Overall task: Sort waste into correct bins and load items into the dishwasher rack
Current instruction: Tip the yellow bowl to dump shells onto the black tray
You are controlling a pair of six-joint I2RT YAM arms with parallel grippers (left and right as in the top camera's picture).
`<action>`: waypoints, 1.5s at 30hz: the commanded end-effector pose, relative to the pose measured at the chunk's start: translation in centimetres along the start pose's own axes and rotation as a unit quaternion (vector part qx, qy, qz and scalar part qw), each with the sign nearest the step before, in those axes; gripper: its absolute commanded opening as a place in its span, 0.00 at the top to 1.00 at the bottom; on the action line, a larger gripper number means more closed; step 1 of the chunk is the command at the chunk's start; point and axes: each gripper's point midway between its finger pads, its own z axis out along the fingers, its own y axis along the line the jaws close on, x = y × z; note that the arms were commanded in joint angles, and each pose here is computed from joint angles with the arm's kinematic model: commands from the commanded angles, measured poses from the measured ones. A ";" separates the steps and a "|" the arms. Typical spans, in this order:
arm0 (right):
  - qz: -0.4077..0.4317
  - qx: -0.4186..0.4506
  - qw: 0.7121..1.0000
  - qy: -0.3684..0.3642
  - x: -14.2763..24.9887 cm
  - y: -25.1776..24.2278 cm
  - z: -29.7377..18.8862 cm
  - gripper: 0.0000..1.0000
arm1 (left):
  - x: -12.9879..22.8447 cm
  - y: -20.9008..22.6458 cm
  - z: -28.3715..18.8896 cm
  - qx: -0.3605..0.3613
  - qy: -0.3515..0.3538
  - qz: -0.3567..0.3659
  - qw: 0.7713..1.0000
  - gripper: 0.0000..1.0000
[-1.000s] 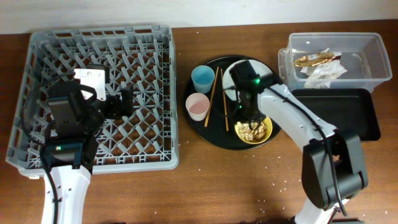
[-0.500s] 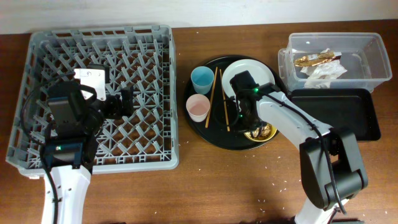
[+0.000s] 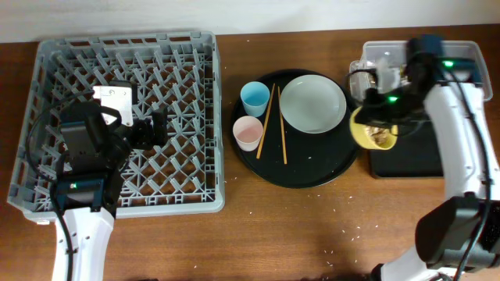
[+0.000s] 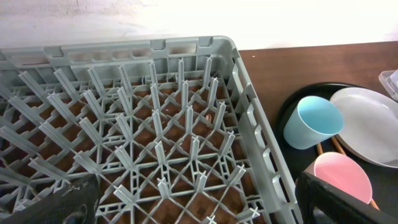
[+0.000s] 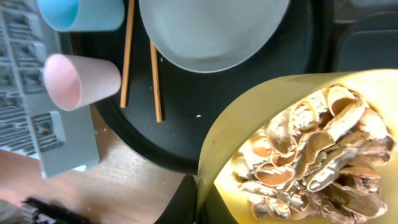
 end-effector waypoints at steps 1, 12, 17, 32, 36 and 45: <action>-0.020 -0.063 0.997 -0.047 -1.0 -1.4 -2.5 0.96 | -0.6 -0.1 -0.1 0.004 -0.006 -0.002 1.000 0.00; 0.054 -0.268 0.930 -0.247 -1.5 -10.2 -2.6 0.96 | -0.6 -0.1 -0.1 0.004 -0.006 -0.002 1.000 0.00; 0.057 -0.343 0.890 -0.295 -0.3 -11.9 -1.7 0.96 | -0.6 -0.1 -0.1 0.004 -0.006 -0.002 1.000 0.00; 0.314 -0.459 0.790 -0.258 0.8 -16.5 -6.0 0.96 | -0.6 -0.1 -0.1 0.004 -0.006 -0.002 1.000 0.00; 0.338 -0.468 0.780 -0.243 0.8 -16.4 -6.0 0.96 | -0.6 -0.1 -0.1 0.004 -0.006 -0.002 1.000 0.00; 0.132 -0.471 0.852 -0.184 -1.9 -3.1 -5.1 0.96 | -0.6 -0.1 -0.1 0.004 -0.006 -0.002 1.000 0.00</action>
